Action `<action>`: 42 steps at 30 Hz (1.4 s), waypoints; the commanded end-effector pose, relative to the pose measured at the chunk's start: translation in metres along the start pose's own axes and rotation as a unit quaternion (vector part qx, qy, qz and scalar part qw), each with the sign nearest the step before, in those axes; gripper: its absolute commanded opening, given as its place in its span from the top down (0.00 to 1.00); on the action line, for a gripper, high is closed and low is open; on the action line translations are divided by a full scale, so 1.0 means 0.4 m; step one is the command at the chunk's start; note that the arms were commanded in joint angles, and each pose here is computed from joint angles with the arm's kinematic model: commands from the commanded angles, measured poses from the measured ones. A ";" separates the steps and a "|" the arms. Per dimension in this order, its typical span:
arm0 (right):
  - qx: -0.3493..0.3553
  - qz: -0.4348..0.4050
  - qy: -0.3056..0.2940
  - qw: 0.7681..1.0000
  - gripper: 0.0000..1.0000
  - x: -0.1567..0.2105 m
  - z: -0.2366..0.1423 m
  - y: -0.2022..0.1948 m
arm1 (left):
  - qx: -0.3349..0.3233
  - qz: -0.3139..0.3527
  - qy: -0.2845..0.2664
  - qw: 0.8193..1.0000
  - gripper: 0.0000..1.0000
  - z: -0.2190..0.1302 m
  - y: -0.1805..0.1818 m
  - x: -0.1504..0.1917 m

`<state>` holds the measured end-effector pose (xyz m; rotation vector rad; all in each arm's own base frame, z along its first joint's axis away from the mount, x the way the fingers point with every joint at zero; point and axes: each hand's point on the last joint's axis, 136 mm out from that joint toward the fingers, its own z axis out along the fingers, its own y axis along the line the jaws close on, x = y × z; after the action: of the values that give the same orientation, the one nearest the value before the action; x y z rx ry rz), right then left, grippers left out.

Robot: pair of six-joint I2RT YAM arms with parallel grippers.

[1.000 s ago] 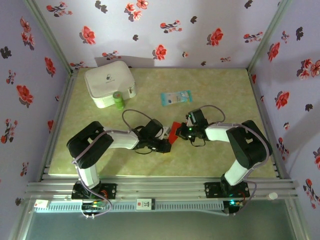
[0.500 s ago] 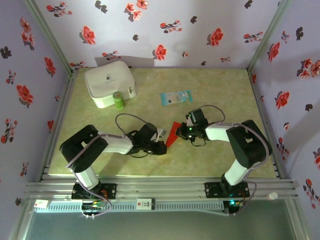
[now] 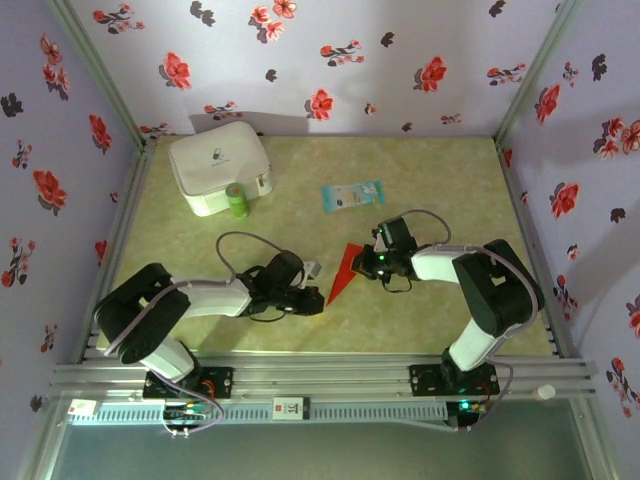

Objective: Fold a paper plane with a square sheet of paper (pick it up from the middle)
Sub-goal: Fold the wing for the fifth time at the center of the table.

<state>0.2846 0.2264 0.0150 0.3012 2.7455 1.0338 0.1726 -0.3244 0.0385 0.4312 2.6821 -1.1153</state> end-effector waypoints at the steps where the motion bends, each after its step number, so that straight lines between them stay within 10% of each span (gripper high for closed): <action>1: 0.093 0.029 0.009 0.995 0.98 0.028 0.007 -0.127 | 0.025 0.018 -0.019 0.999 0.97 -0.011 -0.059 -0.071; 14: 0.084 0.034 0.010 0.996 0.97 0.029 0.010 -0.123 | 0.005 0.034 -0.011 0.999 0.95 0.105 -0.061 -0.193; 42: -0.052 -0.015 -0.011 0.998 0.95 -0.008 -0.039 0.081 | -0.089 0.000 0.052 0.995 0.99 0.138 0.125 -0.040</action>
<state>0.2904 0.2222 0.0395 0.2939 2.6837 1.0605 0.2310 -0.3738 0.0189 0.5173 2.6264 -1.0700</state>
